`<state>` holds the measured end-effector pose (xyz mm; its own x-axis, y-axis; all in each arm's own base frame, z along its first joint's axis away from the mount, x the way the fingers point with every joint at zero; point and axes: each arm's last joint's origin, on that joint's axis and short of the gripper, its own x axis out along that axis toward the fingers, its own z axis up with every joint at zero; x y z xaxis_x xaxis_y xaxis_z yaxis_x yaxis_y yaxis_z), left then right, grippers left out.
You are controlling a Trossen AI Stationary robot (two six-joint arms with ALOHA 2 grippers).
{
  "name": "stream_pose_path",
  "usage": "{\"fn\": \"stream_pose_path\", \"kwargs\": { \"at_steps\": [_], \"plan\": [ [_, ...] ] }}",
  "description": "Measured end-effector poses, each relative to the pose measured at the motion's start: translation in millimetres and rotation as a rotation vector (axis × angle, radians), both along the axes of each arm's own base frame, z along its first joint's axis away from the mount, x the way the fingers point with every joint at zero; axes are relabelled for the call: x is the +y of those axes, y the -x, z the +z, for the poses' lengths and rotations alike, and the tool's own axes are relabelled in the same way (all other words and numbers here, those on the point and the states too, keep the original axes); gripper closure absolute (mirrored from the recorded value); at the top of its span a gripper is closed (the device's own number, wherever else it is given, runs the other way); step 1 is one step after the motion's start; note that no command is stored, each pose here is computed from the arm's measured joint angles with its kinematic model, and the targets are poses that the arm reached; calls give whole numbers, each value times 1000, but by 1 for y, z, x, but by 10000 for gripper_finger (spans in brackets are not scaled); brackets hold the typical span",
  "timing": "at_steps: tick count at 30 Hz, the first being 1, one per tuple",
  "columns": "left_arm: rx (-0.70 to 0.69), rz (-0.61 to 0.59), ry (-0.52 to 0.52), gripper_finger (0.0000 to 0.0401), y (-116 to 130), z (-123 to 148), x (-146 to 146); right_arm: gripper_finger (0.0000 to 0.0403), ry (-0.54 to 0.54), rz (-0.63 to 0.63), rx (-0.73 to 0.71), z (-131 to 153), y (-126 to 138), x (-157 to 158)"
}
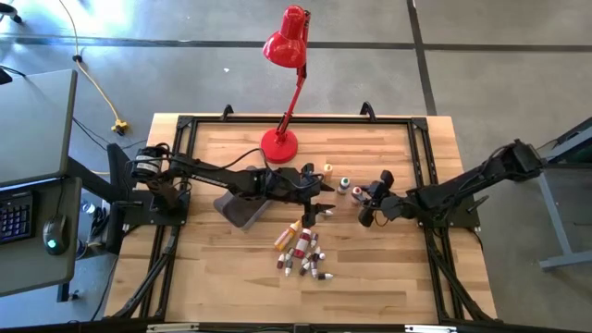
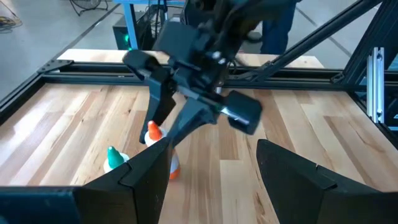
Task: Pick & Place food coloring
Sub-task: Move the large orange food coloring bottle to the center of the table
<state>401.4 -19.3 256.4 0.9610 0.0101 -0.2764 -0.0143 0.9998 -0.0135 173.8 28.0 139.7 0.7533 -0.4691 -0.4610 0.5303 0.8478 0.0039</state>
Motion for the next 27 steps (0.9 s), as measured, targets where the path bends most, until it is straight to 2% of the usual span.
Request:
{"fn": "stream_pose_path", "kwargs": {
  "at_steps": [3,7,12,21,27],
  "plan": [
    [0,0,0,168,0,0,0,286,-29,-34,-61,-9,6,-4],
    [1,8,-2,168,0,0,0,286,-8,7,-136,-15,13,-6],
    [1,11,-3,168,0,0,0,276,72,83,-106,-21,19,-6],
    [14,12,-4,168,0,-2,0,270,66,70,-99,-24,22,-7],
    [28,13,-2,168,1,-3,0,245,67,85,-94,-25,22,-7]
  ]
}}
